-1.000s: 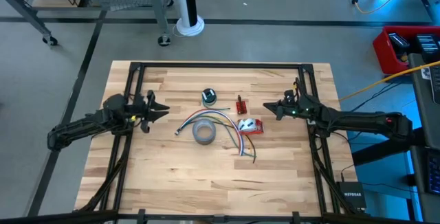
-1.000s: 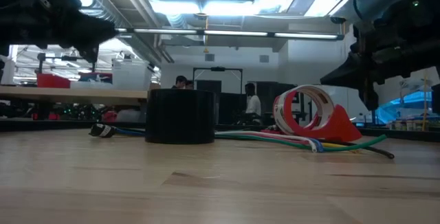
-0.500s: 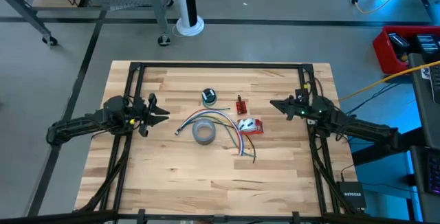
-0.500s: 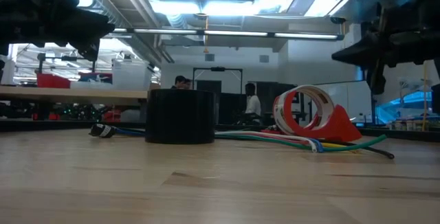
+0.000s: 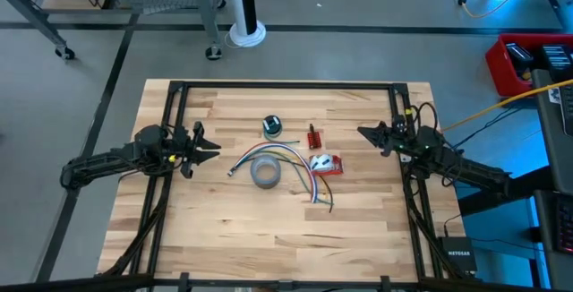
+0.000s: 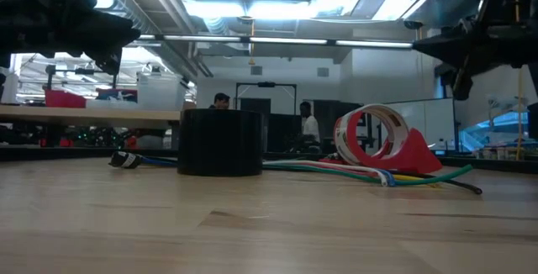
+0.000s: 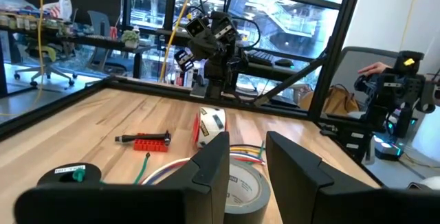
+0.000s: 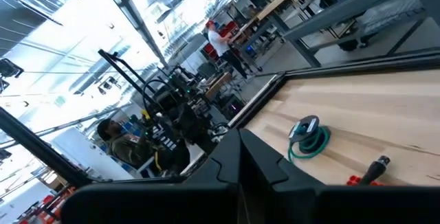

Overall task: Coil cords
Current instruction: Return to Home Position

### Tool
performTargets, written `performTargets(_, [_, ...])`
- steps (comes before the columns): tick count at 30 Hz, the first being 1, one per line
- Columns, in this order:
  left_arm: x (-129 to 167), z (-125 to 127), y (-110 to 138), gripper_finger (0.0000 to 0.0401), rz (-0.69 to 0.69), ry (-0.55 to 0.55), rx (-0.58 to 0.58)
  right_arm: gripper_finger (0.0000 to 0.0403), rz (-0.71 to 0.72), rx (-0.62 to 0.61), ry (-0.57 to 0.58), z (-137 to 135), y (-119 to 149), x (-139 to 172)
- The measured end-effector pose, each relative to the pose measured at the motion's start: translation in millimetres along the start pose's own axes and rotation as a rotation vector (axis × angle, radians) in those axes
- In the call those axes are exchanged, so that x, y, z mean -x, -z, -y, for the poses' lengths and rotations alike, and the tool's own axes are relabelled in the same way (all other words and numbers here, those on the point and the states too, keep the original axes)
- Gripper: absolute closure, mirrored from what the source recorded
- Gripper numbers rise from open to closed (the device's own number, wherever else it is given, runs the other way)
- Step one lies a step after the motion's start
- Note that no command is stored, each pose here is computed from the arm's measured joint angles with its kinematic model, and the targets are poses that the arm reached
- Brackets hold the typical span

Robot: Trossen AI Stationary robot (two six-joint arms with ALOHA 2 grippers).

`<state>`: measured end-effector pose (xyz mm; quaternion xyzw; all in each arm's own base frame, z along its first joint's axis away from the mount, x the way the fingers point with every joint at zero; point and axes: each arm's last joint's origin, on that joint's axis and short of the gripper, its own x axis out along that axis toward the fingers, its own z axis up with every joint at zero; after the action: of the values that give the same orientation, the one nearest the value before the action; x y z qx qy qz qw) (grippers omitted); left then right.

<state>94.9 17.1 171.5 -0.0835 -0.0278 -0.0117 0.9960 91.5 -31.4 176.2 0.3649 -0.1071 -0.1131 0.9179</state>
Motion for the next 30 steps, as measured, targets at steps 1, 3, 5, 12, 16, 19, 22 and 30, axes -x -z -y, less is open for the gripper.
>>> performTargets(1, [0.0, 0.0, 0.0, 0.0313, 0.0, 0.0, 0.0, 0.04, 0.0, 0.0, 0.0, 0.0, 0.0, 0.0])
performTargets(3, [0.0, 0.0, 0.0, 0.0313, 0.0, 0.0, 0.0, 0.04, -0.01, -0.001, 0.01, 1.0, 1.0, 0.0])
performTargets(5, [0.0, 0.0, 0.0, 0.0313, 0.0, 0.0, 0.0, 0.04, -0.025, -0.002, 0.025, 2.4, 2.4, 0.1])
performTargets(12, [0.0, 0.0, 0.1, 0.0313, -0.001, 0.0, 0.0, 0.04, -0.05, -0.004, 0.049, 4.7, 4.8, 0.2])
performTargets(16, [0.0, 0.0, 0.0, 0.0313, 0.0, 0.0, 0.0, 0.04, -0.05, -0.004, 0.049, 4.7, 4.8, 0.2])
performTargets(19, [0.0, 0.0, 0.1, 0.0313, -0.001, 0.0, 0.0, 0.04, -0.049, -0.004, 0.047, 4.6, 4.7, 0.2])
performTargets(22, [0.0, 0.0, 0.1, 0.0313, -0.001, 0.0, 0.0, 0.04, -0.049, -0.004, 0.048, 4.6, 4.7, 0.2])
performTargets(30, [0.0, 0.0, 0.1, 0.0313, -0.001, 0.0, 0.0, 0.04, -0.049, -0.004, 0.048, 4.6, 4.7, 0.2])
